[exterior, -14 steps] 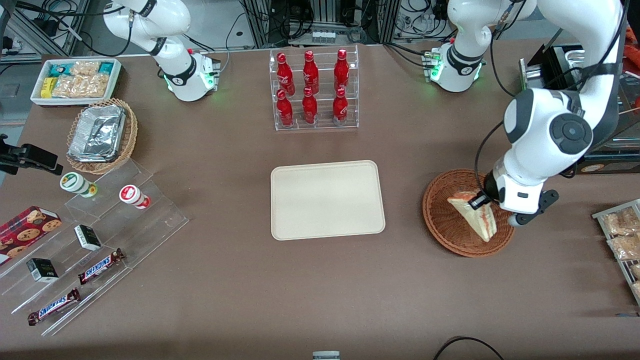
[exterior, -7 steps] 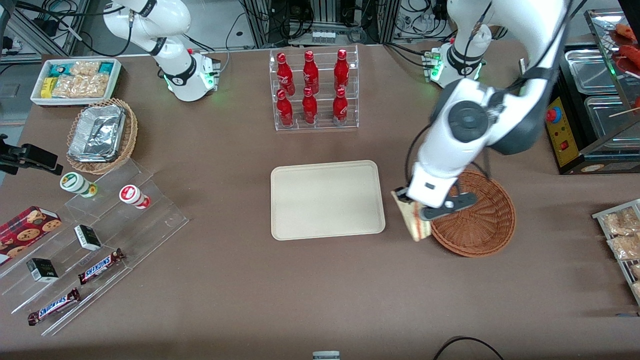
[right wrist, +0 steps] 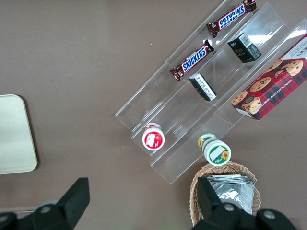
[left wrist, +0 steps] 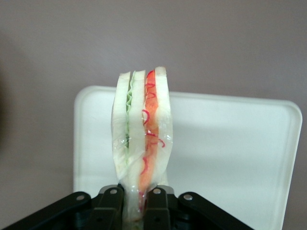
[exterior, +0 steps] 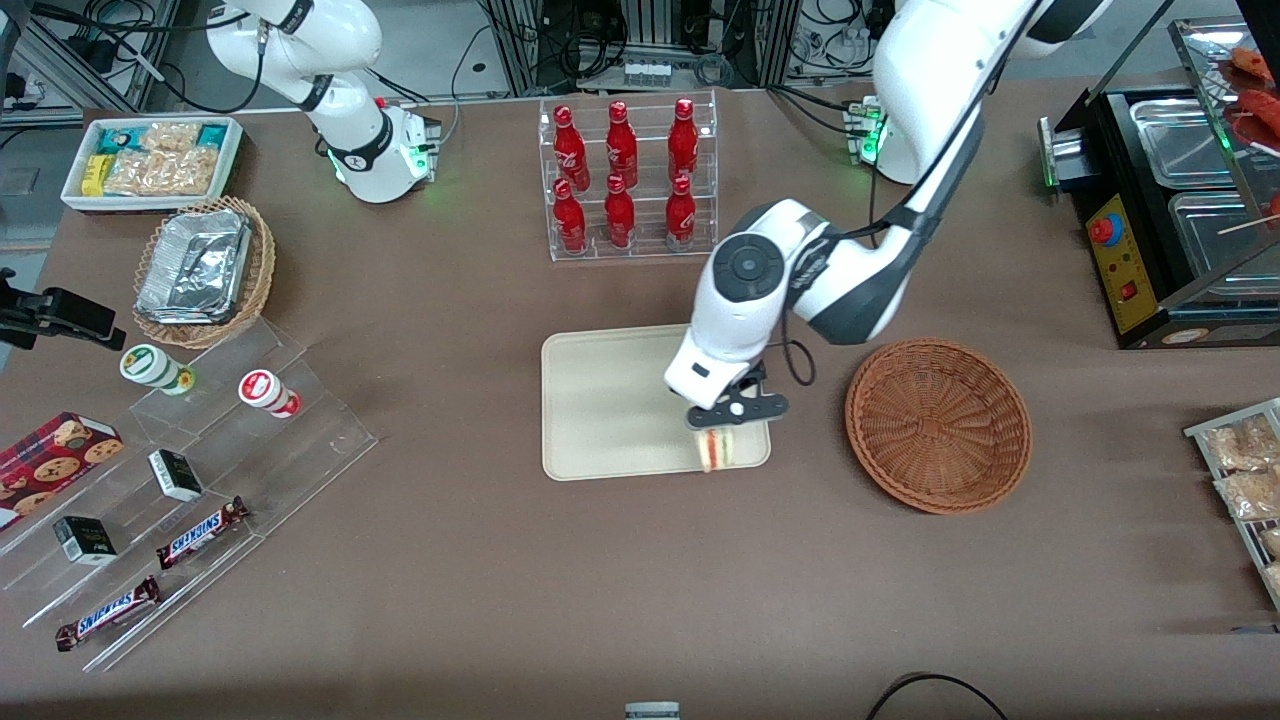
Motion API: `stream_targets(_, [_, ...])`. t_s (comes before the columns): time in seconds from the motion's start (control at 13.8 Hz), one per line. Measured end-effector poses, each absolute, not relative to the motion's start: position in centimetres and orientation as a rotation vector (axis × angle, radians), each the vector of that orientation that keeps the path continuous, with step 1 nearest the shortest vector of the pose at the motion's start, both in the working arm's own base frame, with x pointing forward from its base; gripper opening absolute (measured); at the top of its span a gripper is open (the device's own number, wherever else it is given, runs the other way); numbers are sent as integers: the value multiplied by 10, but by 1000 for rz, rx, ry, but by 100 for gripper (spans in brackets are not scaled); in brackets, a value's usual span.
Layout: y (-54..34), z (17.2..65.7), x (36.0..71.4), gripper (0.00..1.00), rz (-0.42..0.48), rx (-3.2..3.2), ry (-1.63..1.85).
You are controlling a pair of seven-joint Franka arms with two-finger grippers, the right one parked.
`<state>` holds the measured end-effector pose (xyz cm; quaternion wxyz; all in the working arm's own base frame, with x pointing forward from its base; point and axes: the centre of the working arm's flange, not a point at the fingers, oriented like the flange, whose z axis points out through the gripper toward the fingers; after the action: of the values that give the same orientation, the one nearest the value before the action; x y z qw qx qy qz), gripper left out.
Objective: Place sandwich from basket to tray
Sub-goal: 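Carry the sandwich with the left gripper over the cream tray, then lower the sandwich onto the tray and open the left gripper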
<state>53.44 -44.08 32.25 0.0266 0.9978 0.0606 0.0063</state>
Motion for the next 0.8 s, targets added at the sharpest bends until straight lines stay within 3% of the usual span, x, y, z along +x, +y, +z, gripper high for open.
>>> stream_targets(0.36, [-498, 276, 500, 16, 10, 3045, 97])
stream_targets(0.73, [-500, 244, 496, 16, -41, 3066, 96])
stream_targets(0.8, [-500, 241, 495, 23, -47, 3069, 95])
